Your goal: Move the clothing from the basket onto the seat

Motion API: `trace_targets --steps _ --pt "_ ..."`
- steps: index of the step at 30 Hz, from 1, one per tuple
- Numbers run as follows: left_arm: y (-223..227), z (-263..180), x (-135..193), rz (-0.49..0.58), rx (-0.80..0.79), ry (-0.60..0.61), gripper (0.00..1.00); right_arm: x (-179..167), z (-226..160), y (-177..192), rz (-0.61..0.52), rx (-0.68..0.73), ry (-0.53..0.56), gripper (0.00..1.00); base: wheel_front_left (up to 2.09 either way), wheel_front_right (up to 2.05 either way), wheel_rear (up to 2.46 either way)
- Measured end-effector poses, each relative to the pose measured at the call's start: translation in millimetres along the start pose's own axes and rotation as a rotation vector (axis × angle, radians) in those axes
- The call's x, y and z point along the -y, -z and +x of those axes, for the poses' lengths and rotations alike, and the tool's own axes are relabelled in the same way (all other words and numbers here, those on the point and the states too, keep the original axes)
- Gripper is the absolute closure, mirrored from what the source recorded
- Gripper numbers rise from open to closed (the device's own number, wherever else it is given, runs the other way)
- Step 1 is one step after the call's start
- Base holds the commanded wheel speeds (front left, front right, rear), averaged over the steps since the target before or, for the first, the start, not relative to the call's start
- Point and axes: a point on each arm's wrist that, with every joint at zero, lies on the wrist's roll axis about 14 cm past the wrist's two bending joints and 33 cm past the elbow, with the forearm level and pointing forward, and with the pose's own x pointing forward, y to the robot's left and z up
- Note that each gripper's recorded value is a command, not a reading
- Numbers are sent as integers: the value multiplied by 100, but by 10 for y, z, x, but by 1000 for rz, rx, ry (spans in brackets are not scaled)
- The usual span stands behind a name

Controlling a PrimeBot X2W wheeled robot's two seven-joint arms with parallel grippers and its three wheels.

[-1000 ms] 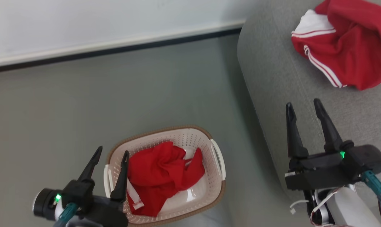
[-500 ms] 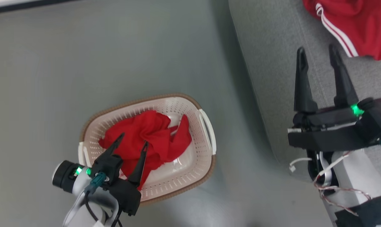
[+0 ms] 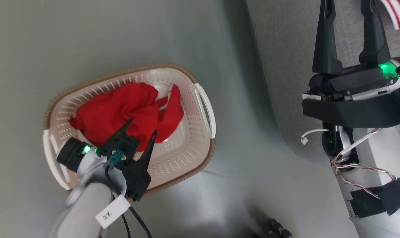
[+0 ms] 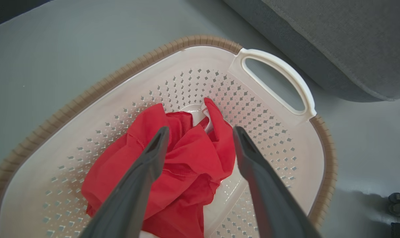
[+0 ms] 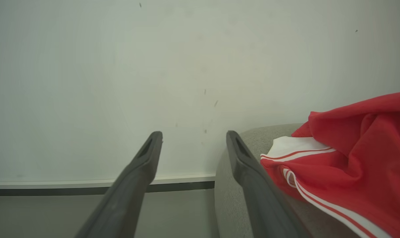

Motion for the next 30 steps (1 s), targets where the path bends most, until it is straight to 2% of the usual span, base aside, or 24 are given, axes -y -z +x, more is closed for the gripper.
trace_targets --steps 11,17,22,30 --pt "495 474 -119 27 -108 60 0 25 145 488 -11 -61 -7 0 0 0 0" --pt "770 658 1 14 -154 107 0 125 93 782 -40 -130 11 0 0 0 0" --pt "863 782 48 15 -171 125 0 177 48 881 -56 -160 18 0 0 0 0" --pt "997 849 -47 54 -216 87 0 202 21 939 -76 -177 16 0 0 0 0"
